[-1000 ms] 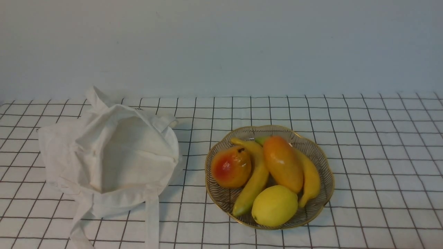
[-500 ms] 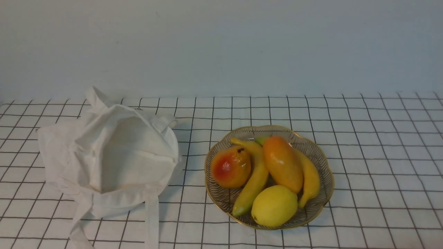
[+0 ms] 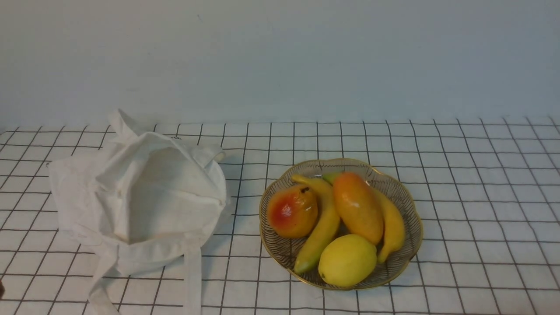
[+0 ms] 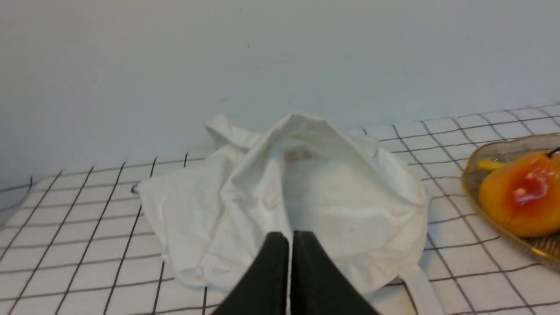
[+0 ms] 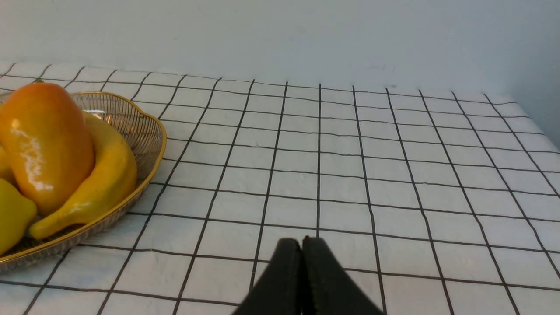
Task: Take the fruit out of the bag on the white checkered tablecloth and place them on the plate.
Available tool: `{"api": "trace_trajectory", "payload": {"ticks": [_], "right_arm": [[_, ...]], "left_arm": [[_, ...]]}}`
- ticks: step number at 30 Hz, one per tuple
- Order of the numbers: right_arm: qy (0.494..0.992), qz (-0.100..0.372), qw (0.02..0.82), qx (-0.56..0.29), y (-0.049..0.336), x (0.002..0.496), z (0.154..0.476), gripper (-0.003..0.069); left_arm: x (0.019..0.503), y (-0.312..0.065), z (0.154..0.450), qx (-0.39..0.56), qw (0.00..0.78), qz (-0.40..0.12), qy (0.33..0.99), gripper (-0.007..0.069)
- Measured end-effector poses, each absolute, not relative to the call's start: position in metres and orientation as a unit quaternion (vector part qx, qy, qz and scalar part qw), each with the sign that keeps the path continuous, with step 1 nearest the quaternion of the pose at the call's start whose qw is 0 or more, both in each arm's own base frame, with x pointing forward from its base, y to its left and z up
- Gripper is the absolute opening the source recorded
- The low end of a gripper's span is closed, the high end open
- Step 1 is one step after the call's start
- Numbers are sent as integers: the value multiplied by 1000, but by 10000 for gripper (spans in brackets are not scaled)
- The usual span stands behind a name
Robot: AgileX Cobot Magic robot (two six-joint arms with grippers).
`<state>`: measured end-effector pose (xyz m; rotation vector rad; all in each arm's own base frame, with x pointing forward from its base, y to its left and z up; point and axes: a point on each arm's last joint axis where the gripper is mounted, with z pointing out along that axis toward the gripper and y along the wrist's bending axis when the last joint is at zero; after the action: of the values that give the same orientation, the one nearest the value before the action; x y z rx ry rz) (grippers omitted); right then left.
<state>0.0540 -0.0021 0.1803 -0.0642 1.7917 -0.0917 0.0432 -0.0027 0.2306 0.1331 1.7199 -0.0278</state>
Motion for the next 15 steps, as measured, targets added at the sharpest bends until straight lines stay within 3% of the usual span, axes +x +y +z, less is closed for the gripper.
{"api": "trace_trajectory", "payload": {"ticks": [7, 15], "right_arm": [[780, -40, 623, -28, -2, 54, 180, -14], [780, -41, 623, -29, -2, 54, 180, -14]], "left_arm": [[53, -3, 177, 51, 614, 0, 788, -8], [52, -2, 171, 50, 592, 0, 804, -8]]}}
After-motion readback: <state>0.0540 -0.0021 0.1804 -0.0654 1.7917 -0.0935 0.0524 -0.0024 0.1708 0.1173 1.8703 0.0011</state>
